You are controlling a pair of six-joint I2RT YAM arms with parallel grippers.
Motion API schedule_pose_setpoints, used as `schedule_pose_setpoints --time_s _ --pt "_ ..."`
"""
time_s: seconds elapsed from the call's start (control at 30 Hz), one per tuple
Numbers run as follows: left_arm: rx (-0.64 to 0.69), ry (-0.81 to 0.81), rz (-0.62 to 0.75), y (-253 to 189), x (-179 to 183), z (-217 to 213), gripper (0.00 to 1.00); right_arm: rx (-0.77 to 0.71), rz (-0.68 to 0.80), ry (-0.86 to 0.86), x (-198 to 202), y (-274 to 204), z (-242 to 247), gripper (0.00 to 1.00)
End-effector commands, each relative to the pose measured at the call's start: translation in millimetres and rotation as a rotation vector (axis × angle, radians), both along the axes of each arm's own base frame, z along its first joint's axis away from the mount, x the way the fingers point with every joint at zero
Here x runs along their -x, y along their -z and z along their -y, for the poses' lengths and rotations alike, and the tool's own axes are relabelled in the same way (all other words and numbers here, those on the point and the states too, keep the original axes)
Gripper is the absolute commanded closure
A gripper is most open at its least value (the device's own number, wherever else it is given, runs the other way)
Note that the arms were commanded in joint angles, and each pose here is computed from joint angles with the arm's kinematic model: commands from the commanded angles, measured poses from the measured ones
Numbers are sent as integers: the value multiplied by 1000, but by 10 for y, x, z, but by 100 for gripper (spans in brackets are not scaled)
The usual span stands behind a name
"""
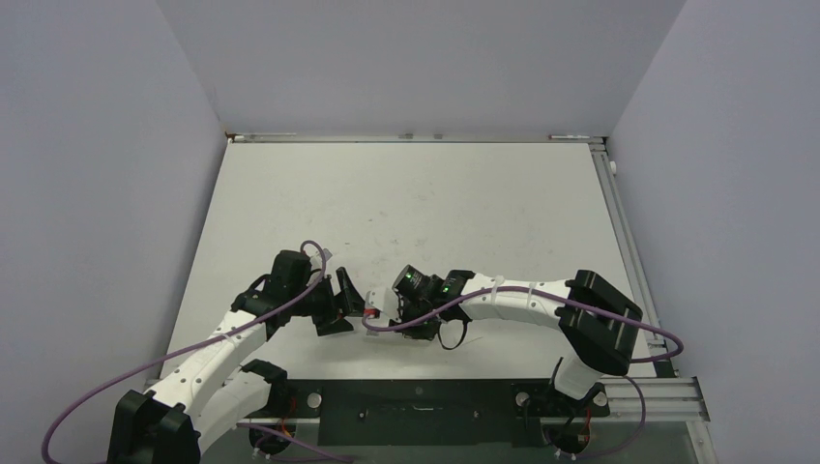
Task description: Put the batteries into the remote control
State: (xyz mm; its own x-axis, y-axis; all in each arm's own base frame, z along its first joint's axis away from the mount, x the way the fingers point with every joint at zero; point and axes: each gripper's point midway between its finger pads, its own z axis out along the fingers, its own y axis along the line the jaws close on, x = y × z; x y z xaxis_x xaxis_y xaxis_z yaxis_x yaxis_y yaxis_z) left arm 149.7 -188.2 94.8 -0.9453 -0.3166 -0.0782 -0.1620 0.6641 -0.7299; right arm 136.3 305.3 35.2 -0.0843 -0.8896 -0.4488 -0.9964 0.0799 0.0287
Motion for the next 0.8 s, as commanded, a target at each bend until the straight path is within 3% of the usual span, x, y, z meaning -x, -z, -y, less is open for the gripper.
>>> schedule_pose_setpoints --time_s 0.0,0.47,0.77 --pt "9 -11 24 -42 -43 -4 25 -30 44 15 -76 -65 -82 82" --pt "14 -7 28 -66 -57 8 25 -34 91 45 -162 -141 -68 87" --pt "13 -8 24 -45 -50 5 25 -81 86 61 -149 -253 -123 81"
